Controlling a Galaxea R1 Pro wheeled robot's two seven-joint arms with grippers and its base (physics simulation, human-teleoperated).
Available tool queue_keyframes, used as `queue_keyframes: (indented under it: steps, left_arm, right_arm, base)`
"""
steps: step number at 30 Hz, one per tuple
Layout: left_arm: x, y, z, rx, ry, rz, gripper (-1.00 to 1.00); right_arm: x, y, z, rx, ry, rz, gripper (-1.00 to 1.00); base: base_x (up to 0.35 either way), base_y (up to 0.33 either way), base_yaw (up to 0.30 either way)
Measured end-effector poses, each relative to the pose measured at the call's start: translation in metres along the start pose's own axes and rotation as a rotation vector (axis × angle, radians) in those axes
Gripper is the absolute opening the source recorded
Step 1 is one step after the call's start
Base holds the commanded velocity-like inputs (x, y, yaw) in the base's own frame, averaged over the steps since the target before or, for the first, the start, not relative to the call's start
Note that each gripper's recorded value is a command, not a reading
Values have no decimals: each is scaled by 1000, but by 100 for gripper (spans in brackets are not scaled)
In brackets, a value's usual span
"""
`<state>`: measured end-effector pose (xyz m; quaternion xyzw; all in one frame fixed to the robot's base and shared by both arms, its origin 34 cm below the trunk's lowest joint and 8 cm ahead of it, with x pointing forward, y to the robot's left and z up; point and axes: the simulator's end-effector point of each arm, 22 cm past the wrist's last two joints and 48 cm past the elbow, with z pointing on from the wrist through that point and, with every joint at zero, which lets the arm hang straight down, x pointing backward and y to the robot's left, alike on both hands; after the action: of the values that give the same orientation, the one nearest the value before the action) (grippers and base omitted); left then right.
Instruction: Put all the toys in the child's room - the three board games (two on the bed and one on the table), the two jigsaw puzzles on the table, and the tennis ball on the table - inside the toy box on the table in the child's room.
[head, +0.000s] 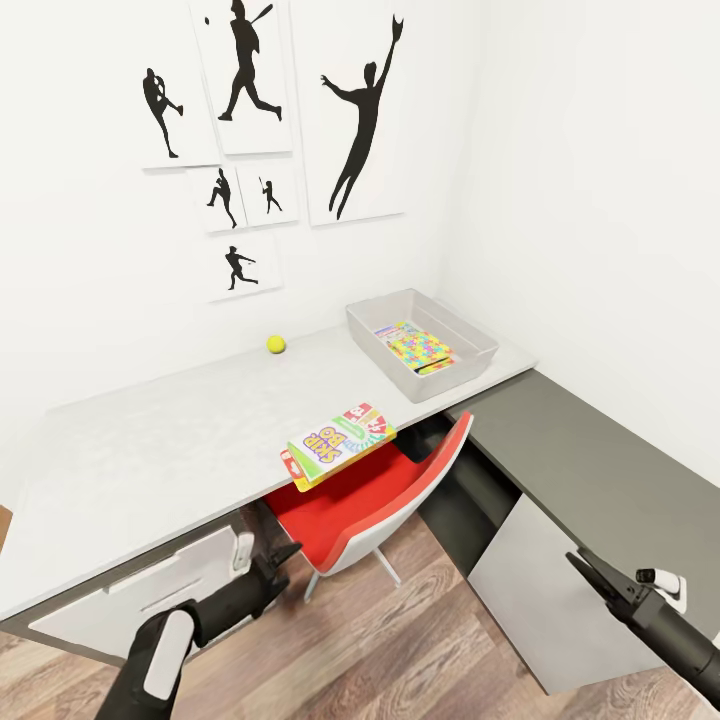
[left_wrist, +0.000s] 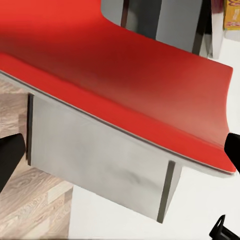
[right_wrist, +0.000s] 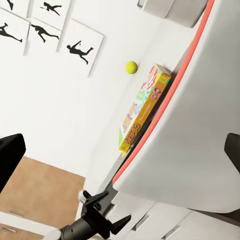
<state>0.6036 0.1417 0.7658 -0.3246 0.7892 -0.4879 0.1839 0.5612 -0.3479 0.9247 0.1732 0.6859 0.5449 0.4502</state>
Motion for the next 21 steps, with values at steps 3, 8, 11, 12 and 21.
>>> queue_keyframes:
  steps: [3,8,11,12,21]
  left_arm:
    - [1,3,-1,-2,3,-5,100]
    - [-6,1,-4,-3,-7,9,100]
    - [-8,1,-5,-2,-10,12,100]
    - [-8,1,-5,-2,-11,13,100]
    - [-15,0,-6,-1,-38,33,100]
  right_arm:
    - [-1,1,0,-2,0,-3,100]
    - [-2,2,0,-4,3,-9,100]
    - [-3,2,0,-5,3,-11,100]
    - [-3,3,0,-5,2,-11,100]
    - [-5,13,6,-27,9,-37,100]
  base:
    - [0,0,0]
    - [-3,-4,0]
    - [-53,-76,0]
    - [-80,-126,0]
    - [-32,-52,0]
